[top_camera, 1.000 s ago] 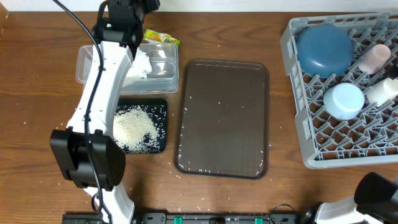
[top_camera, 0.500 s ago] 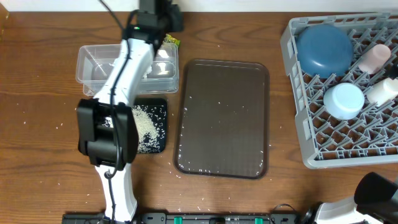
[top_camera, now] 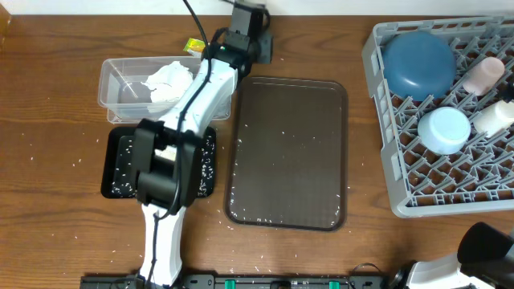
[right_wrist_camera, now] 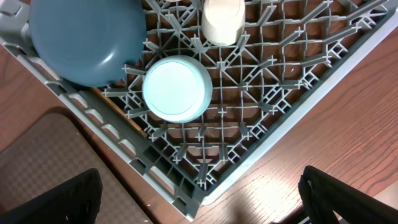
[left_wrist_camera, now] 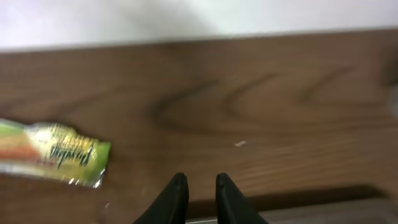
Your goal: Sort waste into correct bins and load items into the dishwasher rack
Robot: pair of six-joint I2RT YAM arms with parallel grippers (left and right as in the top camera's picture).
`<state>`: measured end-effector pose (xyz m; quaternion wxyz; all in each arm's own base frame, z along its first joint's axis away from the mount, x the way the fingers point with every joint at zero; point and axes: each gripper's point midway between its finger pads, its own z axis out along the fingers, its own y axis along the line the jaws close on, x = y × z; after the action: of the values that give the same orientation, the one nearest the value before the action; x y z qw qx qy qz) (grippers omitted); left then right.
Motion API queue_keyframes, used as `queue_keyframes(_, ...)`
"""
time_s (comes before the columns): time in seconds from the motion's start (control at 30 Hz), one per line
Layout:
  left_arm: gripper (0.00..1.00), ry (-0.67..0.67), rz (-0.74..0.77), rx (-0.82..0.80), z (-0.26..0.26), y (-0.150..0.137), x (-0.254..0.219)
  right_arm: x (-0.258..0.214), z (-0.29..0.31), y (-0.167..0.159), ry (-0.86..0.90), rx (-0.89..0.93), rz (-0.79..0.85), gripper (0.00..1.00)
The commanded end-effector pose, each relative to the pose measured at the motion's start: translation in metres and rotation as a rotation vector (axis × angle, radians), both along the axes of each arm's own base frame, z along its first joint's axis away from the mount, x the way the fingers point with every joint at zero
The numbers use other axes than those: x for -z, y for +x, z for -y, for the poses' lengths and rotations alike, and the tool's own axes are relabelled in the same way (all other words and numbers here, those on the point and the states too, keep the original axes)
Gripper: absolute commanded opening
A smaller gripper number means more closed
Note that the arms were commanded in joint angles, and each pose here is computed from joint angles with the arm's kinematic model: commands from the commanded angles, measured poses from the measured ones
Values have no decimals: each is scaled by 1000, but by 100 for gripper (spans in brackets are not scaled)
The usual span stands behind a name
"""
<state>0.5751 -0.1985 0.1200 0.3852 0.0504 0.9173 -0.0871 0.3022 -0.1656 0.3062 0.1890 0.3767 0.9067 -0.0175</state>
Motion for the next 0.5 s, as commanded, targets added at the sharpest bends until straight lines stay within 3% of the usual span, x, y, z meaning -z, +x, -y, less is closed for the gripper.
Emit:
queue_keyframes(0.0, 19, 110, -4, -95, -33, 9, 16, 3, 3, -1, -4, -1, -13, 99)
queue_keyframes(0.3, 19, 138, -51, -165, -69, 10, 27, 3, 3, -1, -4, -1, -13, 99)
queue_keyframes(0.47, 14, 154, -116, -197, -90, 1, 38, 3, 3, -1, -4, -1, -13, 99)
